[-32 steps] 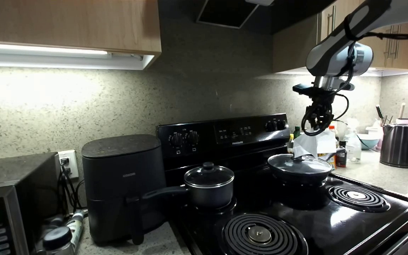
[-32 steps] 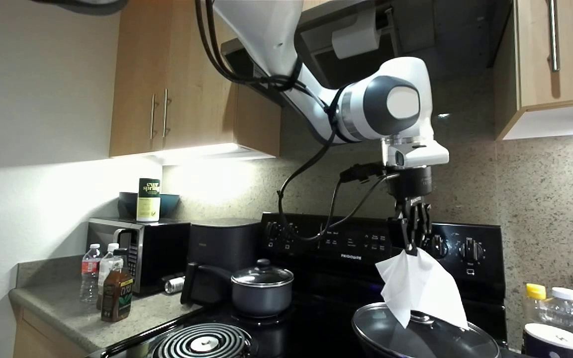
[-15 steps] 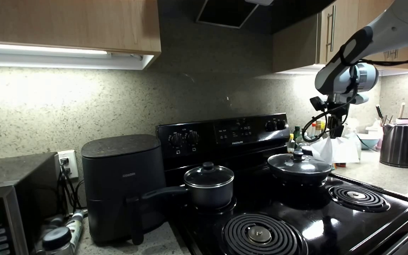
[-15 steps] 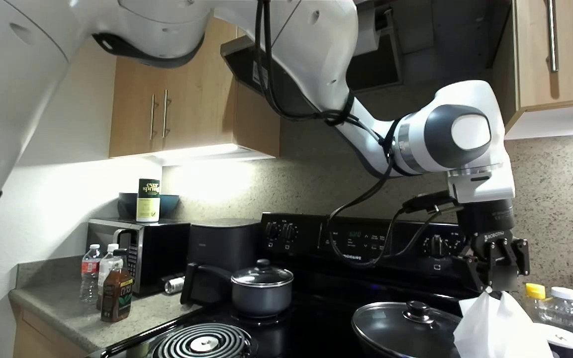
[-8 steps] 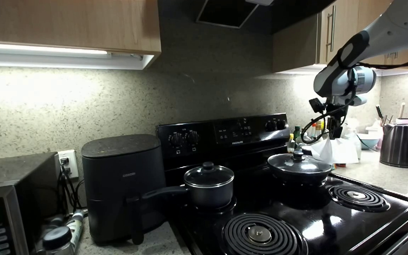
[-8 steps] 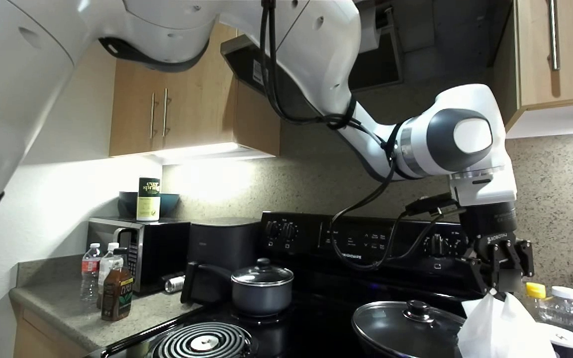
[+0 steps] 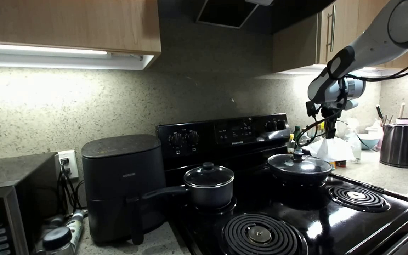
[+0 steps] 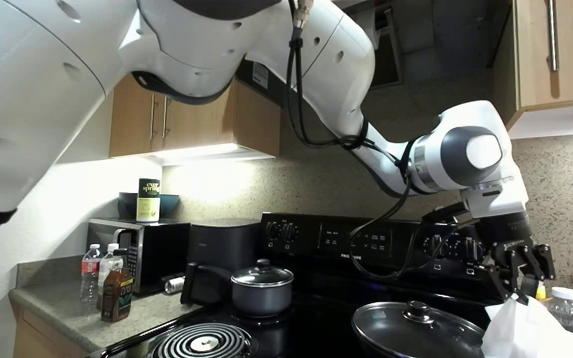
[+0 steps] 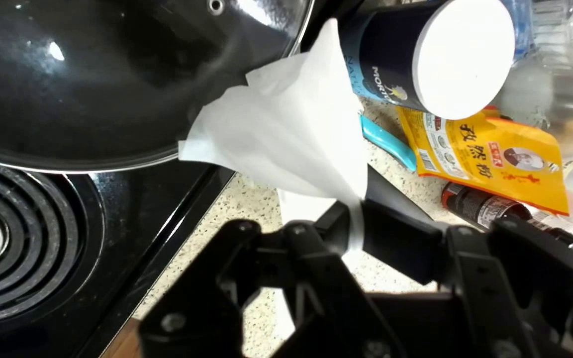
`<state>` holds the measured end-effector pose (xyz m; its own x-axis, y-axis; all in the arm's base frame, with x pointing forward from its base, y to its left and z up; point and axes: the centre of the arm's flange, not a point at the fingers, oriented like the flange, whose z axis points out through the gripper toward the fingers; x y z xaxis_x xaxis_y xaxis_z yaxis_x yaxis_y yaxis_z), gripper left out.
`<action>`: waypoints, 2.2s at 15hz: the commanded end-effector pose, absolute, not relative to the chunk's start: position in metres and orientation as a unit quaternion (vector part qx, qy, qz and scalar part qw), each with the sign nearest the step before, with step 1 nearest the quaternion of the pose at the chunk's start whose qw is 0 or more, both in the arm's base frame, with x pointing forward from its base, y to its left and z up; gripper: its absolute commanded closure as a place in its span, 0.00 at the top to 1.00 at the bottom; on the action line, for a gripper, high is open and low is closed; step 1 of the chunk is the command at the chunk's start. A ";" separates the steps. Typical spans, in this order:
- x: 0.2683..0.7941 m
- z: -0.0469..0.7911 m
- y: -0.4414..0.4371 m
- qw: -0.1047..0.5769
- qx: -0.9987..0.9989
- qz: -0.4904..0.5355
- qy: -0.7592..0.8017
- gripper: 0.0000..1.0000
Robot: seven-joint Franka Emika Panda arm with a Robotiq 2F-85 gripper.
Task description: Wipe the pot with the paper towel
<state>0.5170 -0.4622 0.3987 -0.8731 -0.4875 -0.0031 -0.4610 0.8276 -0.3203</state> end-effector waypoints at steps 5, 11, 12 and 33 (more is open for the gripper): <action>0.543 0.349 -0.477 -0.034 -0.254 -0.093 0.962 0.02; 0.552 0.319 -0.492 -0.076 -0.233 -0.087 0.966 0.02; 0.553 0.315 -0.498 -0.080 -0.220 -0.091 0.968 0.02; 0.522 0.376 -0.576 -0.082 0.185 -0.272 0.941 0.02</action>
<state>0.5187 -0.5707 0.3677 -0.9592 0.2729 0.0738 0.2019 0.8440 -0.4970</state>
